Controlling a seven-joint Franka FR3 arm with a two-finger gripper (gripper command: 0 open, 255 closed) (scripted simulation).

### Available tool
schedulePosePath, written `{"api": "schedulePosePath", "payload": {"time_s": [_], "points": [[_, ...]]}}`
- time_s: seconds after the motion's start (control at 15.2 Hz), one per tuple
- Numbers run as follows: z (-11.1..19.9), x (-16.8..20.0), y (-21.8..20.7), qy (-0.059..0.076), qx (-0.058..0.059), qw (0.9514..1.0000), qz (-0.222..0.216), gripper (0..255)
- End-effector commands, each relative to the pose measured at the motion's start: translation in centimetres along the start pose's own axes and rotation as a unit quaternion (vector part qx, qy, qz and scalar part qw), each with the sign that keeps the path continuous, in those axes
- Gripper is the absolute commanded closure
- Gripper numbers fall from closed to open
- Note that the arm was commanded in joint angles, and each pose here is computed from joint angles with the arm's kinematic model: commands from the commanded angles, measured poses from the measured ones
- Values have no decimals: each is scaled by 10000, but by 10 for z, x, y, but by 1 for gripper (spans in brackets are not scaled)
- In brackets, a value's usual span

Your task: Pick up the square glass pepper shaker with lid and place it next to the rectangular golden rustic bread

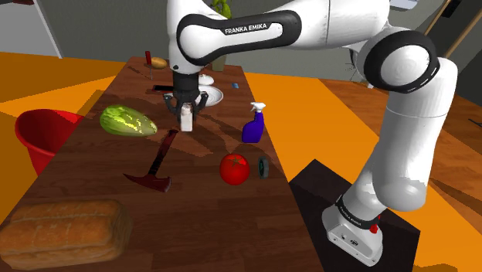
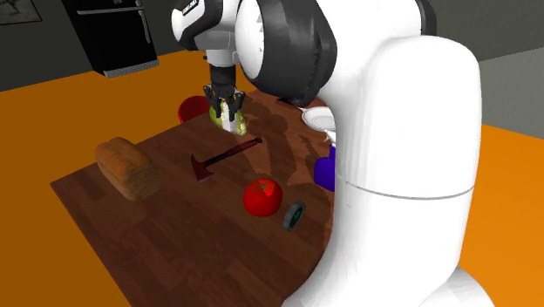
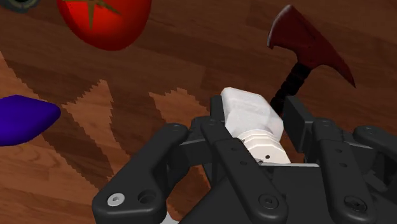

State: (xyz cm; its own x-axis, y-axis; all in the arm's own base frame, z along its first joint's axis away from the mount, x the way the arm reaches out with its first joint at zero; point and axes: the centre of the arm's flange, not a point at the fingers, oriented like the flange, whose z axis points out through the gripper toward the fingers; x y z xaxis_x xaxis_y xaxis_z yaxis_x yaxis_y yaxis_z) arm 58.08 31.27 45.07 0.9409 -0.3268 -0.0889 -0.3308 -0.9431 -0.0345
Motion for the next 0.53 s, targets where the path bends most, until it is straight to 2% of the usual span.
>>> {"api": "schedulePosePath", "payload": {"time_s": [0.0, 0.46], "points": [[1, -21, -17, 1, 0, 10000, 6, 255], [10, -92, -75, 1, 0, 10000, 6, 255]]}}
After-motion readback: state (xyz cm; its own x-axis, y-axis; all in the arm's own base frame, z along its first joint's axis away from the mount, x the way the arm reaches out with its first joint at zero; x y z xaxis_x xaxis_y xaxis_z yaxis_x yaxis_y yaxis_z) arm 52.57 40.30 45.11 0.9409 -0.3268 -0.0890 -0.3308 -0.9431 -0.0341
